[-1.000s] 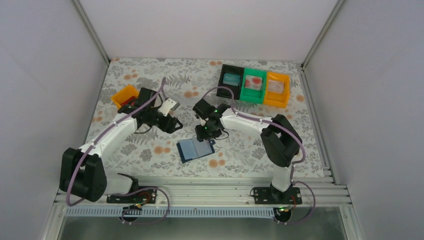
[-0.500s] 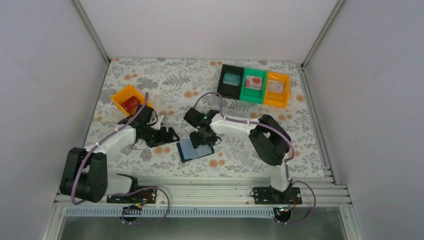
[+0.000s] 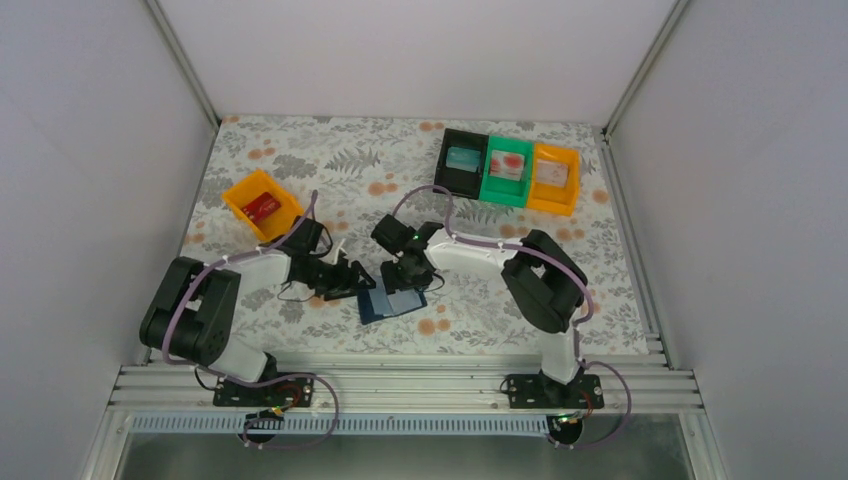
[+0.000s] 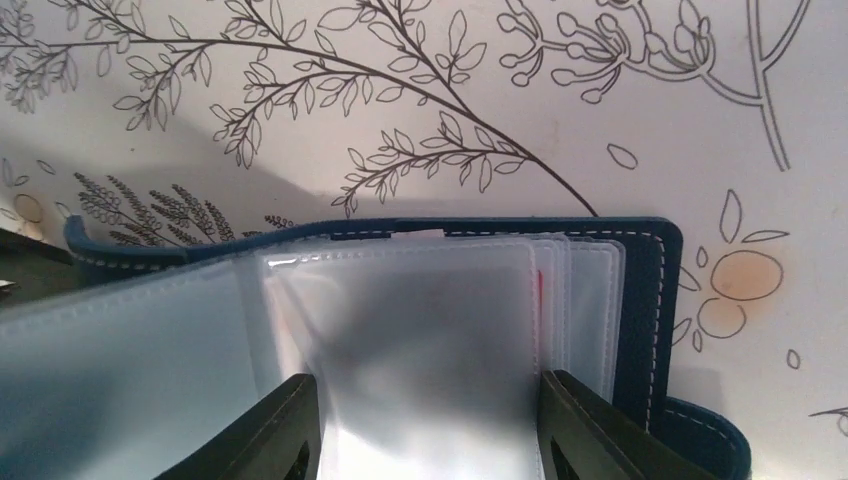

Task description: Take the credit cards out of the card holder

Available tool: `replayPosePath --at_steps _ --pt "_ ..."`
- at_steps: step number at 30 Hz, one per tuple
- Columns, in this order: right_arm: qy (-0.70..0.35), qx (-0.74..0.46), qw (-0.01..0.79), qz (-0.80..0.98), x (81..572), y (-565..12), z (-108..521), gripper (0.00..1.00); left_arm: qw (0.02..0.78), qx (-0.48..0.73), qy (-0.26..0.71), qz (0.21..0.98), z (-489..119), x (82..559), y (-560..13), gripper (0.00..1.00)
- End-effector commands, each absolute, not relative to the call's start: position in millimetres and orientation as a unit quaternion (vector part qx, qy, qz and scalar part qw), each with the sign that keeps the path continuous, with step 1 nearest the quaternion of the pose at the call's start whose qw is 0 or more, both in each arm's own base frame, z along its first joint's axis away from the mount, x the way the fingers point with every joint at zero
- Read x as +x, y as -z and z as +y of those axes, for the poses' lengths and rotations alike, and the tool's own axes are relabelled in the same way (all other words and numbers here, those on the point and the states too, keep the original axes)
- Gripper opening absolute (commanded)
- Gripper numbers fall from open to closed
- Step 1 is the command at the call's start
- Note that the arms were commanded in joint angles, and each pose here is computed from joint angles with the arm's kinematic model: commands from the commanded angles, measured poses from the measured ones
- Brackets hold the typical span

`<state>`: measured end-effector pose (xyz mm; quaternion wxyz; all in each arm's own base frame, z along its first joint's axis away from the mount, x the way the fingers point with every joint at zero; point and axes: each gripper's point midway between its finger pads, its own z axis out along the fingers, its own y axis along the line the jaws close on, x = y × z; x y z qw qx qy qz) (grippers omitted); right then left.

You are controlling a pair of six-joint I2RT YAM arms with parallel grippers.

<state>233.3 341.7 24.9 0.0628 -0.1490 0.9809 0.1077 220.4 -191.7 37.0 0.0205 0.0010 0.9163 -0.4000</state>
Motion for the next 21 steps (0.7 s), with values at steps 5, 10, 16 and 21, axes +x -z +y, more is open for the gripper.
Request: replayPosePath --at_steps 5,10,16,21 --pt "-0.192 -0.131 0.031 0.972 225.0 -29.3 364.7 0.51 0.033 0.003 0.415 0.909 -204.4 236.0 -38.7 0.55" --pt "-0.243 -0.135 0.030 0.960 227.7 -51.7 375.0 0.47 0.038 0.002 0.407 0.913 -203.2 238.9 -38.1 0.33" --pt "-0.278 -0.138 0.027 0.950 227.0 -68.1 380.5 0.43 0.040 0.005 0.407 0.912 -204.4 242.7 -38.1 0.06" --pt "-0.311 -0.154 0.033 0.937 225.8 -86.9 388.9 0.42 0.042 0.004 0.404 0.914 -203.4 243.5 -39.0 0.02"
